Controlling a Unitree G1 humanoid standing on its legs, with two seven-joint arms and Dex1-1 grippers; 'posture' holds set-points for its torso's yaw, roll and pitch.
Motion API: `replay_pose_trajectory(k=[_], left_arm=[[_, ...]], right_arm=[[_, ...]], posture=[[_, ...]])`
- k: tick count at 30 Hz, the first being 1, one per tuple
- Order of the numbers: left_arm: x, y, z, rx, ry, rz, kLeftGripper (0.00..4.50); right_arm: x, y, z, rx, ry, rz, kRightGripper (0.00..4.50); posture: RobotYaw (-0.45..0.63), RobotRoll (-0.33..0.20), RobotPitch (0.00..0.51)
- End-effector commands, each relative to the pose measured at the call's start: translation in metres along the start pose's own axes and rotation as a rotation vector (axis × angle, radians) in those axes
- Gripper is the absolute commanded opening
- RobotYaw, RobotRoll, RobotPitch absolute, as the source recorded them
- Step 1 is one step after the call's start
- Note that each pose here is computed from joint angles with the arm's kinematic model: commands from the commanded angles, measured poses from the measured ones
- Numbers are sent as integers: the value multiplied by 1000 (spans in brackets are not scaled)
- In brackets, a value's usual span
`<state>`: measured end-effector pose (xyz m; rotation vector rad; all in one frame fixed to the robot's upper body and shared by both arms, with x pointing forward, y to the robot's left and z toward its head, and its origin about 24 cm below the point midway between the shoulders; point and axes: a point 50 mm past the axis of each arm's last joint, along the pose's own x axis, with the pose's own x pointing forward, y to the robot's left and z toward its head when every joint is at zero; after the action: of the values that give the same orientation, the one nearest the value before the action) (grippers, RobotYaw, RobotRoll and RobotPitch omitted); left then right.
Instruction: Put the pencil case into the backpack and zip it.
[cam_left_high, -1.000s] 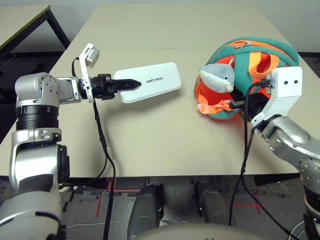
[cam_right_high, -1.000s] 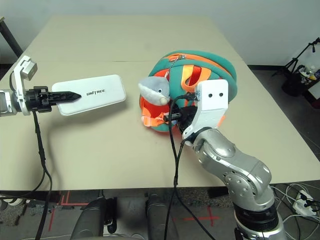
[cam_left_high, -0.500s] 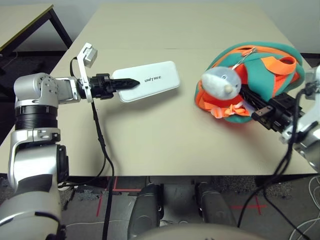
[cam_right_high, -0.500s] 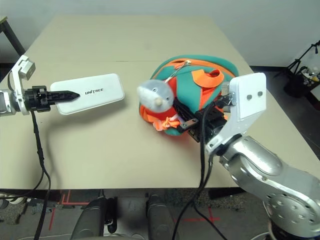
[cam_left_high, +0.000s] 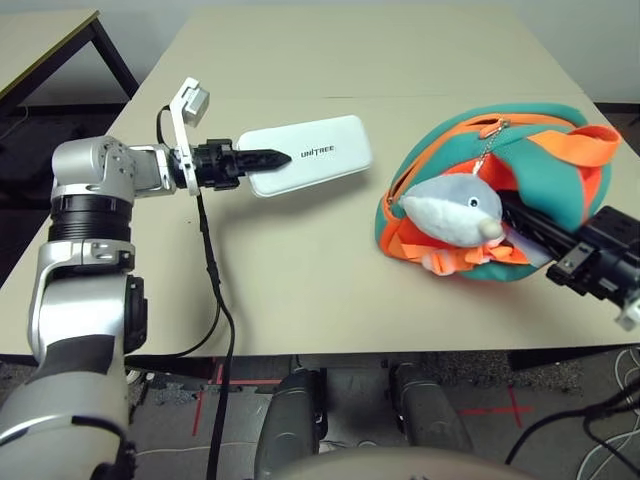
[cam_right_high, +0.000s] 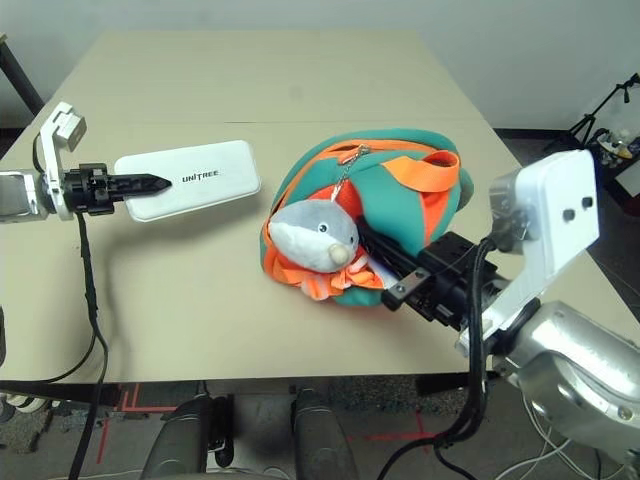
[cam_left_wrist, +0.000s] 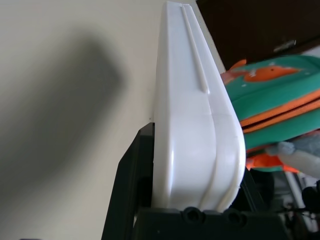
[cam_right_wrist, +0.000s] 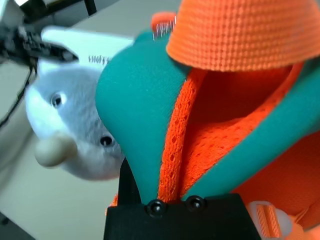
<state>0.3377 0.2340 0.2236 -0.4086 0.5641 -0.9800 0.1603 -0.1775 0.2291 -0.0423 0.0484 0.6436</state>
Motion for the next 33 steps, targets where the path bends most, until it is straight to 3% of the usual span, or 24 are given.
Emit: replay_pose_trajectory(k=[1,7,12,24,33], left_arm=[[-19,-34,35,228,32,-31,1417],[-35,-82,71,530,155,-53,1417],[-23,-104,66,641,276,-149,1417],[6,-107,65,628,329,-252,1417],[8,-121,63,708,371,-288,1417]], right_arm=[[-1,1,-7,-33,3,17,131],[-1,-4,-12,-40,3,15,131],[2,-8,-14,-49,-1,17,131],[14,-13,-17,-76,-15,48,131],[13,-20,-22,-75,-2,20,131]], posture=[[-248,0,109],[-231,0,98],[-223,0,88],[-242,0,83],[-240,0,79]])
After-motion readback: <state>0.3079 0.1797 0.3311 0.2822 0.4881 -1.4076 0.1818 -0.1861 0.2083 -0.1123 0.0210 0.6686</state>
